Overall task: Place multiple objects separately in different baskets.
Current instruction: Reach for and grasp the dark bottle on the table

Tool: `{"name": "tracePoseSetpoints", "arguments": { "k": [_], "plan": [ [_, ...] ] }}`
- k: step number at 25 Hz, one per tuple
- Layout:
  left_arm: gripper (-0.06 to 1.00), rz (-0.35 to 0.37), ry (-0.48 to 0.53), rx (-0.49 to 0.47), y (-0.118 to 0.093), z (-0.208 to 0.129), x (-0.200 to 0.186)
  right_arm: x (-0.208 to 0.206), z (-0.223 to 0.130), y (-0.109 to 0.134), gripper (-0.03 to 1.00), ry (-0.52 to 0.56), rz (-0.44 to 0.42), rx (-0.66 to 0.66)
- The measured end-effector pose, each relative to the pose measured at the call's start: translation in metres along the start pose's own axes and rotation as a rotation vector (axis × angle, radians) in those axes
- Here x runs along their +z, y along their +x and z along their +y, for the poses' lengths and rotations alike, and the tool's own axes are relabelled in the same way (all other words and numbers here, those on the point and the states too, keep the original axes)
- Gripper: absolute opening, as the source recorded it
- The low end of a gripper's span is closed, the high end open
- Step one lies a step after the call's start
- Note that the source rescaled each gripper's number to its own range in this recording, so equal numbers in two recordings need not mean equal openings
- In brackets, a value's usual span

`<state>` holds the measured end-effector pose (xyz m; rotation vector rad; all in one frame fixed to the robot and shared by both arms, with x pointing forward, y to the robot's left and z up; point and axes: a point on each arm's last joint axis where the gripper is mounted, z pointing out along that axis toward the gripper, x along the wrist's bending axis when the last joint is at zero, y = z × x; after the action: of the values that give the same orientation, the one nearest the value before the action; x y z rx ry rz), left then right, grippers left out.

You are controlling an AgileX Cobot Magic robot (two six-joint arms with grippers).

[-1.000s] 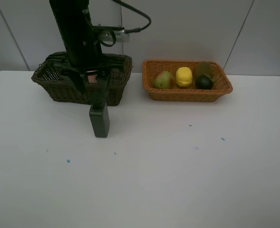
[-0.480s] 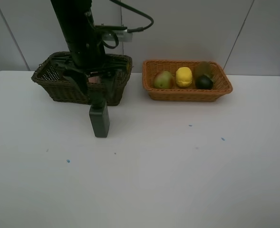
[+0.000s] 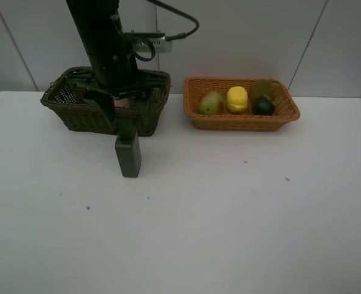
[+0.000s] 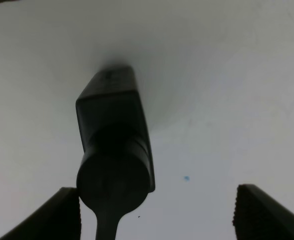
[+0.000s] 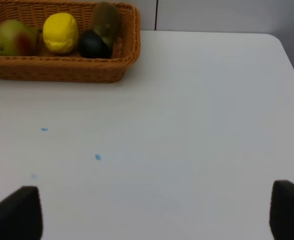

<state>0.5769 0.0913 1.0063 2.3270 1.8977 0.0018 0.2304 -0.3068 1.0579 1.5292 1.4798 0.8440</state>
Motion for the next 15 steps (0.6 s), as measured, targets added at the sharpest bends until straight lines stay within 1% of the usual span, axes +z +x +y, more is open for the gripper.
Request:
{"name": "tracePoseSetpoints", "arguments": {
  "k": [2, 6, 7, 8, 10, 15],
  "plan": [
    [0.82, 0.005, -0.002, 0.014, 0.0005, 0.0002, 0.0000, 0.0000, 0.0000, 0.0000, 0.99, 0.000, 0.000, 0.000],
    [0.82, 0.028, -0.035, 0.033, 0.0025, 0.0033, -0.0001, 0.0000, 0.0000, 0.0000, 0.99, 0.000, 0.000, 0.000],
    [0.82, 0.033, -0.044, 0.036, 0.0029, 0.0041, -0.0002, 0.0000, 0.0000, 0.0000, 0.99, 0.000, 0.000, 0.000],
    [0.86, 0.031, -0.050, 0.036, 0.0027, 0.0046, -0.0002, 0.0000, 0.0000, 0.0000, 0.99, 0.000, 0.000, 0.000],
    [0.90, 0.031, -0.050, 0.036, 0.0027, 0.0046, -0.0002, 0.0000, 0.0000, 0.0000, 0.99, 0.000, 0.000, 0.000],
    [0.92, 0.023, -0.046, 0.032, 0.0020, 0.0042, -0.0002, 0.0000, 0.0000, 0.0000, 0.99, 0.000, 0.000, 0.000]
  ]
}}
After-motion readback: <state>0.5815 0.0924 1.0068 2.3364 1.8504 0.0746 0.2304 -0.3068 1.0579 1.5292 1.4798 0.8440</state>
